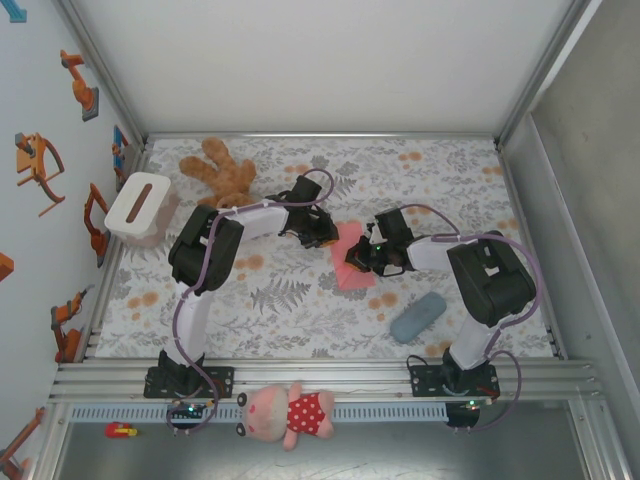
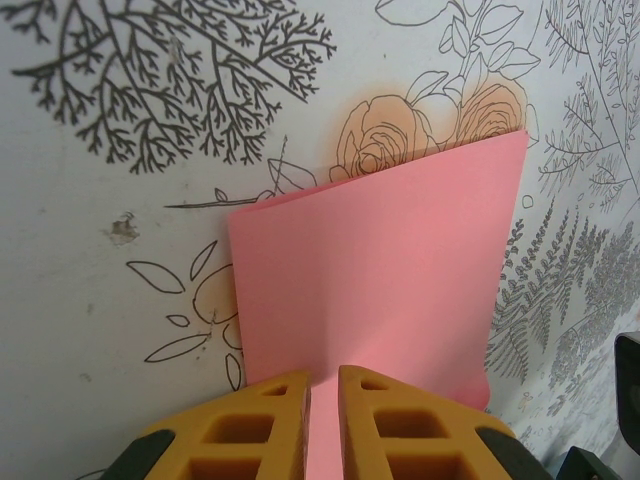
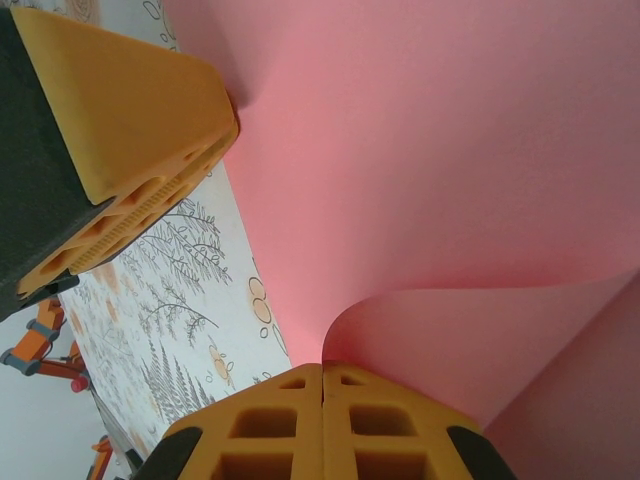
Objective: Fold a paper plane with a square sheet of paper (pick it up from the middle)
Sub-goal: Fold the triangle a second time at the center of the table.
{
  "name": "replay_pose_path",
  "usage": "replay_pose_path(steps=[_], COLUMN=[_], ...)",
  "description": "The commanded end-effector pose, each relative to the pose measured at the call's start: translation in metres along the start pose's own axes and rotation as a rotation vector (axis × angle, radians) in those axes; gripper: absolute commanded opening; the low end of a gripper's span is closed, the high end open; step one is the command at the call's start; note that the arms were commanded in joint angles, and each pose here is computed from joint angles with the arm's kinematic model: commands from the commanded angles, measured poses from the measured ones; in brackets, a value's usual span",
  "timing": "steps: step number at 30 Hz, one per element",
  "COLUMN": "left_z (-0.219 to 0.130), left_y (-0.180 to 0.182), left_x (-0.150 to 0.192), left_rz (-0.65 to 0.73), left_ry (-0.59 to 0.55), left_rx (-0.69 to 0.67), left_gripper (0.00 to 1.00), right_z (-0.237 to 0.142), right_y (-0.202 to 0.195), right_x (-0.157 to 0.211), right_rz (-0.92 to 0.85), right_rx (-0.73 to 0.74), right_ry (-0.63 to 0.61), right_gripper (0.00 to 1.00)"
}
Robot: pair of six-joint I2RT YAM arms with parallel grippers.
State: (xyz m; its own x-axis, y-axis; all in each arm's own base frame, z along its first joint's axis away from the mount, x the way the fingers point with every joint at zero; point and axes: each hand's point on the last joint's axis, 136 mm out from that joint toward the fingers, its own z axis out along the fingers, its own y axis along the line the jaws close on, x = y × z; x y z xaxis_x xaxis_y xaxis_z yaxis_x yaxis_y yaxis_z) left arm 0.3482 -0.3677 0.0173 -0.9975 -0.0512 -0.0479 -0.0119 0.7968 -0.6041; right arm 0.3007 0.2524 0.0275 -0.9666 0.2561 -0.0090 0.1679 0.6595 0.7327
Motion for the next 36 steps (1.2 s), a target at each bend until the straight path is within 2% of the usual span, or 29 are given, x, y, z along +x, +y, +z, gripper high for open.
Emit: replay_pose_path(steps=[1,36], left_z=[0.004,0.004], left_y=[0.012,0.012], left_x=[0.012,0.012], left_rz=[-0.012,-0.013], left_ry=[0.036,0.037], left_rx=[-0.032,-0.029], left_gripper=[0.15,0.15], right_z=[0.003,0.007], right_y=[-0.003,-0.007], right_x=[0.000,-0.001], right_rz=[-0.011,-0.006], right_rx=[0.018,0.024], right_ry=[-0.001,-0.002], right_gripper=[0.00,0.00])
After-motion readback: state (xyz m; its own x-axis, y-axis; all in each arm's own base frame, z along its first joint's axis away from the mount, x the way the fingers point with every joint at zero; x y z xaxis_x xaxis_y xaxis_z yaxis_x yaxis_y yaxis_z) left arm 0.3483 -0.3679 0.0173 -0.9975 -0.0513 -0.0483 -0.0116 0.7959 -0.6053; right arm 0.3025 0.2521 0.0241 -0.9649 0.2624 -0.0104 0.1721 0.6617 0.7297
